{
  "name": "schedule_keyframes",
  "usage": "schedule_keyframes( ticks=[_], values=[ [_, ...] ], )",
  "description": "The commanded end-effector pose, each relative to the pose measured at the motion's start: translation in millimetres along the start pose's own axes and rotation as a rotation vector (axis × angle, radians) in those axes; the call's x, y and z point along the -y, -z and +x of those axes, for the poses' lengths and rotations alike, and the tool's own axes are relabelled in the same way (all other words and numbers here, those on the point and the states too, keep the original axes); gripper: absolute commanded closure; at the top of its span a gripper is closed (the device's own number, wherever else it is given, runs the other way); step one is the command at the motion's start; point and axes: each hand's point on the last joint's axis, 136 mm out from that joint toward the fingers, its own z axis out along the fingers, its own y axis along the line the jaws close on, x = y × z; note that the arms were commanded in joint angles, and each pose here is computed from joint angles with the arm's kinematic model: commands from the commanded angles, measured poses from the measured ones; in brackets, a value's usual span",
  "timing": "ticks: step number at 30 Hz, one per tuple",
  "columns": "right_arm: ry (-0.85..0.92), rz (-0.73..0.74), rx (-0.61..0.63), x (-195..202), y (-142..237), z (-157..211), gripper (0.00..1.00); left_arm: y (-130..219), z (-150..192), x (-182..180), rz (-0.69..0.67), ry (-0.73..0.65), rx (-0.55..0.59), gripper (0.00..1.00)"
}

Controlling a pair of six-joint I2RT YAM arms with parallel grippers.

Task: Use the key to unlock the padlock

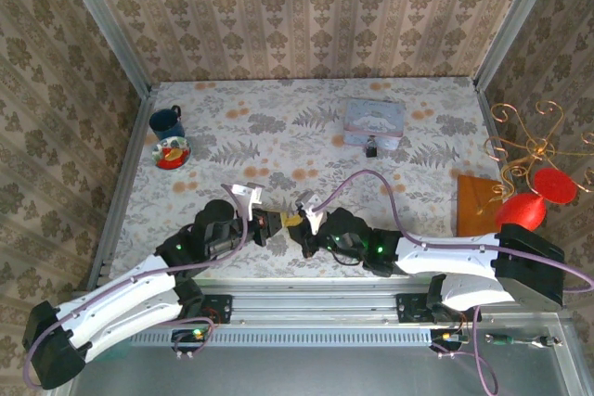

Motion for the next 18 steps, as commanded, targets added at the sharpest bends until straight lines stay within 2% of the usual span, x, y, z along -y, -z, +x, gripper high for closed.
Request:
schedule_keyframes(
  ticks=[1, 4, 7, 10, 12, 18],
  values=[
    [-0.074, -0.022, 0.057, 0.6, 3.9, -18.4, 1.0, 1.1, -5.7, -17.4, -0.074, 0.051, 0.066, 1.0],
    [-0.114, -0.047, 0.058, 1.3, 3.9, -20.2, 1.0, 1.7, -11.5, -20.8, -0.09, 0.088, 0.102, 1.0],
    [-0.146, -0.072, 0.066, 1.4, 5.4, -23.2, 0.9, 2.9, -17.8, -25.0, -0.113, 0.133, 0.138, 1.0],
    [-0.188, -0.078, 0.085, 6.2, 8.1, -27.6, 0.72, 3.4, -23.2, -26.9, -0.116, 0.185, 0.172, 1.0],
    [-0.23, -0.088, 0.11, 11.4, 10.9, -30.5, 0.65, 3.2, -26.7, -25.0, -0.104, 0.211, 0.186, 1.0],
    [-0.286, -0.145, 0.126, 10.6, 11.1, -32.3, 0.62, 1.2, -29.1, -24.9, -0.087, 0.305, 0.208, 1.0]
  ],
)
